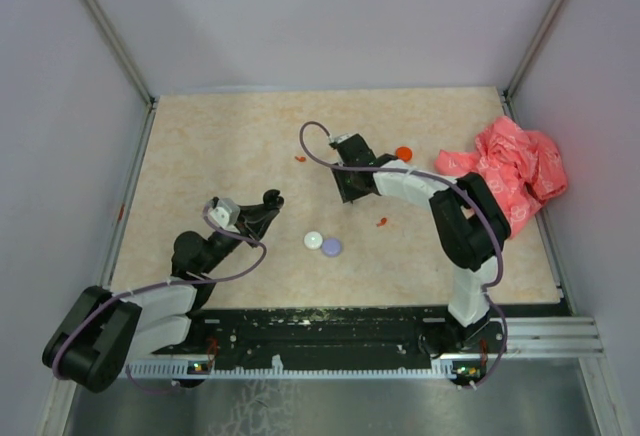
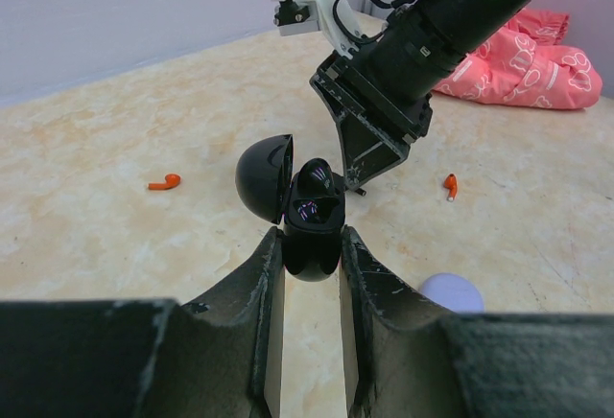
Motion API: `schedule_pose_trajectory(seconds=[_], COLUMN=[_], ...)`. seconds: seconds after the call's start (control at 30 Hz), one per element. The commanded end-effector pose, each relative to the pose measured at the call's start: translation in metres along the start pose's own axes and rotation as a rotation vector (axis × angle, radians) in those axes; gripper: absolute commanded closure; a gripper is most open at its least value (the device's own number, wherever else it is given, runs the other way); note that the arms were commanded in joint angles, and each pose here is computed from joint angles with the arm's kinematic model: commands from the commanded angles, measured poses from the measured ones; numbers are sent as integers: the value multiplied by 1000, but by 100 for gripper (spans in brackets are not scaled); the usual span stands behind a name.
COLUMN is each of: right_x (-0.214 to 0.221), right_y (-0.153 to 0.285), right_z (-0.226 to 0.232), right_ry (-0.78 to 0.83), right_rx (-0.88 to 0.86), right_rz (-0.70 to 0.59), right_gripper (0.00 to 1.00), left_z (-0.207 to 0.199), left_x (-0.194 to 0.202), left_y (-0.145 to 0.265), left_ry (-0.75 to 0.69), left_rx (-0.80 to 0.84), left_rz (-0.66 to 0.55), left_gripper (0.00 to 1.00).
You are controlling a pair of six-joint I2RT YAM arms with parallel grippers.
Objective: Insert the wireless bluetooth earbuds into the charging case
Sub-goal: Pick up the earbud from the center of the board.
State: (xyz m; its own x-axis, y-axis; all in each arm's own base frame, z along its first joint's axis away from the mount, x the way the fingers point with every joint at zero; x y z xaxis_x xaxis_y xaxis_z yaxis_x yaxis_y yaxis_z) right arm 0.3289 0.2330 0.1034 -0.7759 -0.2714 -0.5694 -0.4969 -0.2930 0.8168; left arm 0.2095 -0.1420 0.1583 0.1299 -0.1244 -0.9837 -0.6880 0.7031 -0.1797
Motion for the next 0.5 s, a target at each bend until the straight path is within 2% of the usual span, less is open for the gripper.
schedule_pose_trajectory(seconds=[0.0,0.47], right_x=[-26,-32], right_y=[15,-7], right_z=[-14,-7], right_ry=[47,46], right_rx=[139,99], right_rz=[-70,-52], right_gripper=[65,68], left_z=[-1,-1], left_x=[-13,-13], left_y=[-6,-6], left_ry=[-19,-20], left_rx=[20,21], left_rz=[-56,-53], left_gripper=[100,100])
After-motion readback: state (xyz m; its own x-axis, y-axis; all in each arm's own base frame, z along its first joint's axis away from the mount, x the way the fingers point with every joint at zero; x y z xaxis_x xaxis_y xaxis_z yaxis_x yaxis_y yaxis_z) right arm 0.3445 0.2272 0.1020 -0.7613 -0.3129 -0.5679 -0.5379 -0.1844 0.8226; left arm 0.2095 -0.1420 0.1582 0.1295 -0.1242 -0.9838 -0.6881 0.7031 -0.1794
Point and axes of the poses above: each gripper's point midway between its finger pads, its own y axis back along the fingers, its own z axis along the line the jaws close on, x = y × z, the point moved 7 cm from there along y, back along the fingers, and after that the axes turned 3 degrees about -y, right-handed, at the moved point
